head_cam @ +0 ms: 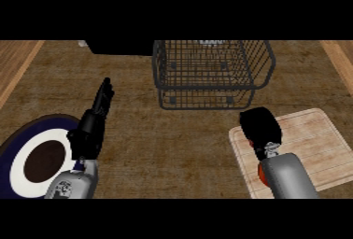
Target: Pick the bell pepper from the cutting board and place it in the tiered basket
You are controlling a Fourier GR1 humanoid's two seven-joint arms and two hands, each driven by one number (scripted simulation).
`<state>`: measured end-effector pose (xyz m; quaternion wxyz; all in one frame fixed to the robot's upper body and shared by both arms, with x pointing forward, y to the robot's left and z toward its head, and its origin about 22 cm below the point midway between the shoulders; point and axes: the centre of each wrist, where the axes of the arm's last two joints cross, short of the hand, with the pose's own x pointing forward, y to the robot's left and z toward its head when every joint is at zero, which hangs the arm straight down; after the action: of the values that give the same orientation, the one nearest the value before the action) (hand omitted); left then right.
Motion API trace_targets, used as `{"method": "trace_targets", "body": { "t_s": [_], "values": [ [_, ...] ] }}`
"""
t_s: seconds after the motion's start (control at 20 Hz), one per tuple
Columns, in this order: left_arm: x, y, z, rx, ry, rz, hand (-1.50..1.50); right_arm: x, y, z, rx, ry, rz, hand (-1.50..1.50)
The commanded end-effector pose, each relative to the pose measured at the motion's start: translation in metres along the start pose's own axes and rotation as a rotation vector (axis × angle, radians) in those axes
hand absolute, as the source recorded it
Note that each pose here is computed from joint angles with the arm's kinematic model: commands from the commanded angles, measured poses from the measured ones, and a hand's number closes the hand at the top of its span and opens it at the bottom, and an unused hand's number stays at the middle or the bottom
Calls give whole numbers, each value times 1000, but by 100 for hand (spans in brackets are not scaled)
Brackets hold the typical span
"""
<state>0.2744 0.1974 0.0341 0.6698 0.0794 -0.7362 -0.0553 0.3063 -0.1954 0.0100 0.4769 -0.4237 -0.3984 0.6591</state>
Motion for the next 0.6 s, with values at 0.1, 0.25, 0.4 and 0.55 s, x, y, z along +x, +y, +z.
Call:
{"method": "trace_targets", "body": {
  "t_s": [0.1, 0.25, 0.4, 0.55],
  "values": [
    [4, -13, -2, -25, -5, 16, 0, 55, -63, 5, -108, 252, -58, 150],
    [5, -9, -2, -62, 13, 7, 0, 77, -100, 13, -198, 351, -82, 150],
    [11, -8, -10, -49, -11, 22, 0, 97, -143, 33, -303, 405, -128, 150],
    [0, -12, -2, -41, 10, 5, 0, 110, -187, 57, -361, 426, -156, 150]
  ]
}}
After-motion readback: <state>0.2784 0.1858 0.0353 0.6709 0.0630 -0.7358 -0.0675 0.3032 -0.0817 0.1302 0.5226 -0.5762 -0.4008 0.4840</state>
